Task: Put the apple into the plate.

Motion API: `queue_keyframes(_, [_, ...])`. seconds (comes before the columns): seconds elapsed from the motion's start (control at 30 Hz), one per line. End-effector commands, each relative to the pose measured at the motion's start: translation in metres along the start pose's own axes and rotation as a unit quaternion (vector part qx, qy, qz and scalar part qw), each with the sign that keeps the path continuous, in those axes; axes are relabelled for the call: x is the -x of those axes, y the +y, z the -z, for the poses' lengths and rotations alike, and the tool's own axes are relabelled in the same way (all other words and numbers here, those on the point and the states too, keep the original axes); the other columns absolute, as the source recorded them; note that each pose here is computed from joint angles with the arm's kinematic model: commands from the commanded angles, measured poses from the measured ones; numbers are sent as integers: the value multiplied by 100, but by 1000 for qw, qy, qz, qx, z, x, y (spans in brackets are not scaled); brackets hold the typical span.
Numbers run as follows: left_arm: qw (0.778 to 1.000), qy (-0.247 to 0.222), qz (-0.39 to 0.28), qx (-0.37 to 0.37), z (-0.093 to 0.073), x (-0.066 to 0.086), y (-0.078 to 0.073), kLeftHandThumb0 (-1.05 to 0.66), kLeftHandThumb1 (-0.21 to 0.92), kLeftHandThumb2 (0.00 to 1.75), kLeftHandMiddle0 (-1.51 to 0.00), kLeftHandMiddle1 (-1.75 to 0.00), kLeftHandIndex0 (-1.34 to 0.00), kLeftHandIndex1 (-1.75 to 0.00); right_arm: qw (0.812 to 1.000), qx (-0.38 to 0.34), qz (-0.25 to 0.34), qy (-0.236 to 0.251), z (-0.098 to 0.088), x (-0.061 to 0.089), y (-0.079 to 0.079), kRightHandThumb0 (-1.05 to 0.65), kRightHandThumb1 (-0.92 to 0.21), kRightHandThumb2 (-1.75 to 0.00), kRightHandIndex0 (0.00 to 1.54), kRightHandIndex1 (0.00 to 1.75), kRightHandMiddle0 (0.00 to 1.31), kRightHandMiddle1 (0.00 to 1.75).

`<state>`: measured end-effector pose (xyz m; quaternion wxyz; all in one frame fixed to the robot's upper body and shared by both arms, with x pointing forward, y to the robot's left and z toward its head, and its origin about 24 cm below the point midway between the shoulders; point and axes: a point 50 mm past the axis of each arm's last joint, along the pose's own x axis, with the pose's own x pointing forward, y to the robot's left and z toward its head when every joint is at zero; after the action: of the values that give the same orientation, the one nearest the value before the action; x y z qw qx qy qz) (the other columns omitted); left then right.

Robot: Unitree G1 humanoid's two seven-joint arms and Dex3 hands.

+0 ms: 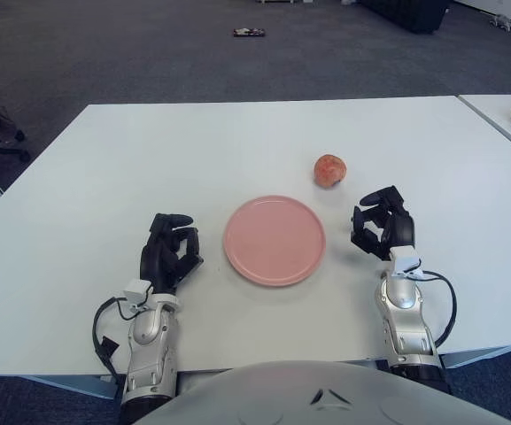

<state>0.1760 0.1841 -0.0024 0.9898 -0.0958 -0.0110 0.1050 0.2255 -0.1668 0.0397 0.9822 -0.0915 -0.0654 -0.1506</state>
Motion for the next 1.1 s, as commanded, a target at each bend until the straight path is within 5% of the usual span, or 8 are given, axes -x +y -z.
queue_keyframes(0.0, [1000, 28, -1, 7, 9, 2, -1, -39, 63, 92, -99, -175, -37, -175, 999, 24, 1, -34, -16, -17, 1, -38, -67, -87, 64, 140, 34, 175])
queue_keyframes(0.23, [1000, 27, 0, 0, 9, 2, -1, -39, 63, 93, -99, -175, -38, -175, 992, 88, -28, -87, -35, -34, 9, -35, -87, -59, 57, 136, 22, 175])
queue_keyframes(0.3, [1000, 28, 1, -2, 9, 2, -1, -39, 63, 93, -99, -175, -38, -175, 985, 134, -54, -95, -35, -41, 13, -35, -90, -56, 44, 135, 20, 175])
queue_keyframes(0.43, [1000, 27, 1, 3, 9, 2, -1, -39, 64, 92, -99, -175, -37, -175, 958, 247, -110, -98, -35, -59, 17, -54, -73, -82, 9, 87, 4, 113])
queue_keyframes(0.73, [1000, 20, 7, -13, 7, 2, -4, -39, 65, 90, -99, -175, -36, -175, 922, 345, -169, -47, -39, -85, 32, -79, -66, -74, 0, 11, 0, 20])
queue_keyframes(0.93, [1000, 26, 2, -17, 9, 3, -3, -39, 64, 91, -100, -175, -37, -175, 918, 349, -190, -9, -30, -103, 48, -89, -60, -65, 0, 1, 0, 2])
queue_keyframes(1.07, [1000, 26, 2, -10, 9, 3, -3, -39, 63, 92, -101, -175, -37, -175, 918, 344, -194, 14, -22, -114, 55, -76, -39, -77, 0, 0, 0, 0])
